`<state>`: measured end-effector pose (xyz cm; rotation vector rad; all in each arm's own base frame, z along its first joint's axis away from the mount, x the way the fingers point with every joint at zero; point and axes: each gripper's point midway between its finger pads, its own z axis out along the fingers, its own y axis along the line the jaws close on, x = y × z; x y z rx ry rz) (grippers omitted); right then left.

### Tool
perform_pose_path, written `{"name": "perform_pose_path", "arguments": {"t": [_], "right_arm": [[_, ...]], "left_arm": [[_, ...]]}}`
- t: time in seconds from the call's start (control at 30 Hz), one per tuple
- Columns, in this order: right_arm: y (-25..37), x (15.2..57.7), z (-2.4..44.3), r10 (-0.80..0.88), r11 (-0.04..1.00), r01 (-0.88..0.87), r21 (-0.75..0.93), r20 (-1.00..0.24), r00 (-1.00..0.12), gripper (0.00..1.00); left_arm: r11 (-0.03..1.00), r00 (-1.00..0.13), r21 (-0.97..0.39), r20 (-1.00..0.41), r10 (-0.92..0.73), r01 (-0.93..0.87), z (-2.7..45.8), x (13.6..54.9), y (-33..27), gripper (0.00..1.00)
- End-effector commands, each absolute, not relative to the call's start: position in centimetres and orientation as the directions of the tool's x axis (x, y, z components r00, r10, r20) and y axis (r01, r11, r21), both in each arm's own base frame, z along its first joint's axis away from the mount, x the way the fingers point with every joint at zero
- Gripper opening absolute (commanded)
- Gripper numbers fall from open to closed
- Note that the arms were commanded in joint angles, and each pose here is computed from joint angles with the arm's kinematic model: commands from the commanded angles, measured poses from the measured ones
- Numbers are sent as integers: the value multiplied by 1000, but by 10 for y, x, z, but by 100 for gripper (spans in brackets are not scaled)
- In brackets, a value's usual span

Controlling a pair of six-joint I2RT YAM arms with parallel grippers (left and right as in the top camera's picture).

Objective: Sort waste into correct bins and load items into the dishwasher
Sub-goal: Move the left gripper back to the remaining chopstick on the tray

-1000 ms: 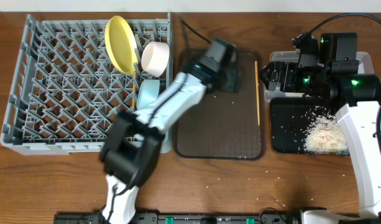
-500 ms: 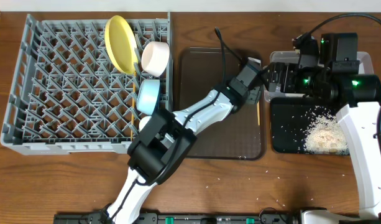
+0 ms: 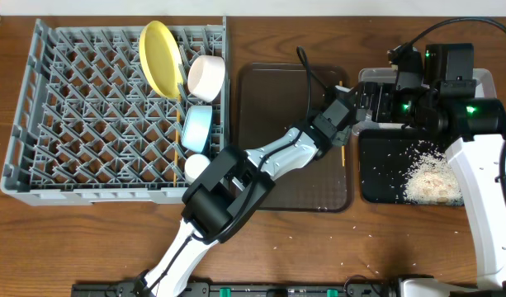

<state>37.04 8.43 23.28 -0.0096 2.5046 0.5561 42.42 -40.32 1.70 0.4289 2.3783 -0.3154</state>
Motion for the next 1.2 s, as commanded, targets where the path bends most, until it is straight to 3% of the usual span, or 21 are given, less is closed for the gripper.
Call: {"name": "perform_pose_path", "arguments": {"t": [0.0, 0.77, 0.93, 1.17], "right_arm": [[87, 371, 234, 108, 910, -132, 392, -534, -838, 99], [87, 371, 234, 109, 910, -132, 392, -534, -838, 99], [87, 371, 234, 108, 910, -132, 392, -534, -838, 99], [87, 371, 234, 108, 910, -132, 392, -534, -838, 99]], "left_arm": [[924, -711, -99, -670, 214, 371, 12, 424, -401, 71], [925, -725, -75, -645, 240, 373, -17, 422, -398, 70], [927, -708, -22, -652, 272, 376, -24, 424, -393, 70], [956, -685, 169, -669, 289, 239, -21, 437, -354, 66]]}}
